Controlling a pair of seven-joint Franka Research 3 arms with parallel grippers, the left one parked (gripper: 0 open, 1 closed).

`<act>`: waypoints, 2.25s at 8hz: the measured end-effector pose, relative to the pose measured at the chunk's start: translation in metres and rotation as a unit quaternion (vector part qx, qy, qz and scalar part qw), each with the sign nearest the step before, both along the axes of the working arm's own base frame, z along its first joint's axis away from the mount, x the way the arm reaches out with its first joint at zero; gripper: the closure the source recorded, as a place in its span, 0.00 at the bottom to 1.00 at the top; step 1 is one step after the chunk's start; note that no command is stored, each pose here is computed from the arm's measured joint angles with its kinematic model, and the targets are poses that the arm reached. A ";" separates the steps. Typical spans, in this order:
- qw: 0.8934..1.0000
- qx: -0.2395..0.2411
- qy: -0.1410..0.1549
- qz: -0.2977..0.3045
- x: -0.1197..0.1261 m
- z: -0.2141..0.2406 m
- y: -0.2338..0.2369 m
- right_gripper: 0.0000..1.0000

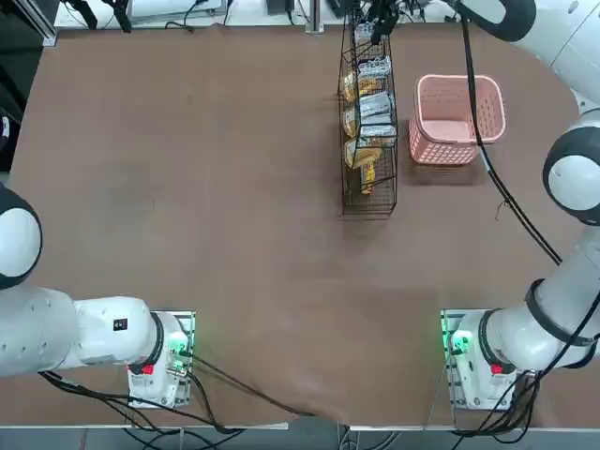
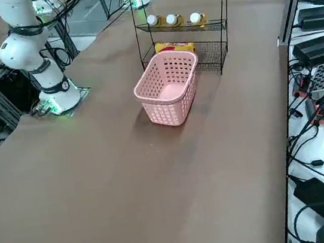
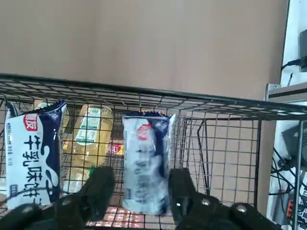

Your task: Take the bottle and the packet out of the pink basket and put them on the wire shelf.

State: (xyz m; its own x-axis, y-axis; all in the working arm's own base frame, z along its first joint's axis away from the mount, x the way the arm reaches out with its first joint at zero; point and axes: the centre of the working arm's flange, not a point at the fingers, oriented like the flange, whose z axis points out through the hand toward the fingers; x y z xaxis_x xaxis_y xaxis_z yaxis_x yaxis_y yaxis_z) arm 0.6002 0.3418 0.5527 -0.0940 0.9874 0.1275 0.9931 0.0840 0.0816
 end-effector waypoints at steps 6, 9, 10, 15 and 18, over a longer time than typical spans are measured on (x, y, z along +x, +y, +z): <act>0.998 0.025 -0.008 -0.055 0.003 0.057 -0.034 0.00; 0.989 0.016 0.020 -0.144 0.002 0.095 -0.116 0.00; 0.983 0.007 0.024 -0.181 -0.002 0.104 -0.140 0.00; 0.887 -0.039 0.083 -0.453 -0.020 0.078 -0.265 0.00; 0.799 -0.051 0.073 -0.595 -0.033 0.060 -0.299 0.00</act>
State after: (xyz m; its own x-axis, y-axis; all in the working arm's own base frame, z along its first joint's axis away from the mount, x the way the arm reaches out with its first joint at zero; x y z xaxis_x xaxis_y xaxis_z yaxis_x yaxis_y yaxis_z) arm 0.5669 0.0431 0.6129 0.9272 0.3730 -0.0356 0.3736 -0.9275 0.0113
